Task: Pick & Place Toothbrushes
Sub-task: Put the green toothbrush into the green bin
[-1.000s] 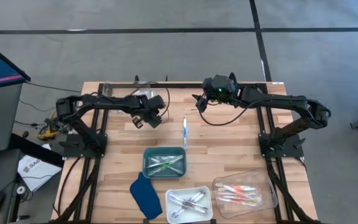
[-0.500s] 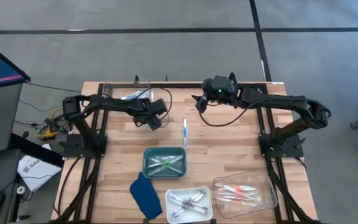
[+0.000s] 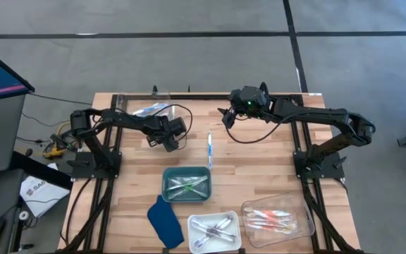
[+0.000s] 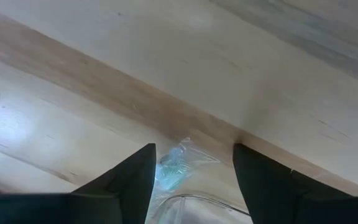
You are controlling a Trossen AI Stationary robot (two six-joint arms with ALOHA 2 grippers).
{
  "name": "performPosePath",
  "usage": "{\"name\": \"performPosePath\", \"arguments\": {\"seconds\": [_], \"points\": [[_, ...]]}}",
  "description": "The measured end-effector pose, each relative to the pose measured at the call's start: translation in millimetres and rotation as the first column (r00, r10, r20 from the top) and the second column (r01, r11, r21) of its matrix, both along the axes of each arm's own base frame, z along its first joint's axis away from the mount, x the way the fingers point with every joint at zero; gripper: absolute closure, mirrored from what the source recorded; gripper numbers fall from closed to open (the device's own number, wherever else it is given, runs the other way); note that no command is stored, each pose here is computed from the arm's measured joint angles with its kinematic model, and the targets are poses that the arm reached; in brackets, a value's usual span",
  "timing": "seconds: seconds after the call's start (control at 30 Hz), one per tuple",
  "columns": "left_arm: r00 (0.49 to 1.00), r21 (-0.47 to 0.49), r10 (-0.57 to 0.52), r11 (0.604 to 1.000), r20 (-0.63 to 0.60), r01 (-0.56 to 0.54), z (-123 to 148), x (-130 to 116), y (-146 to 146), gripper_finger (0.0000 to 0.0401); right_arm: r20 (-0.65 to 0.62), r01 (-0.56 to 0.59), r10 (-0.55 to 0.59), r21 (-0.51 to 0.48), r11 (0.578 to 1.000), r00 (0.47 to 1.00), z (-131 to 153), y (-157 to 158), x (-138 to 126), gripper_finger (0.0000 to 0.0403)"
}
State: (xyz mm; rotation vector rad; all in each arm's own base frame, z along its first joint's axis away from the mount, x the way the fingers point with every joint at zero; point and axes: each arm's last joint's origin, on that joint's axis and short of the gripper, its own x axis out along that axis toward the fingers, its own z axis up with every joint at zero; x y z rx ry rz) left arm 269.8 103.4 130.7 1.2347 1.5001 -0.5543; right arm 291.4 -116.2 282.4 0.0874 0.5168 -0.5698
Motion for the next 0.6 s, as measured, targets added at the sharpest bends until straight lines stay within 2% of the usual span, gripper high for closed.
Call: {"name": "performPosePath", "arguments": {"seconds": [0.6], "points": [[0.999,0.01,-0.021,1.0,0.028,0.021,-0.7,4.6,-4.9,0.025,0.002,0.0,0.0,0.0,1.0,1.0,0.2,0.0,0.1,0.0121]]}}
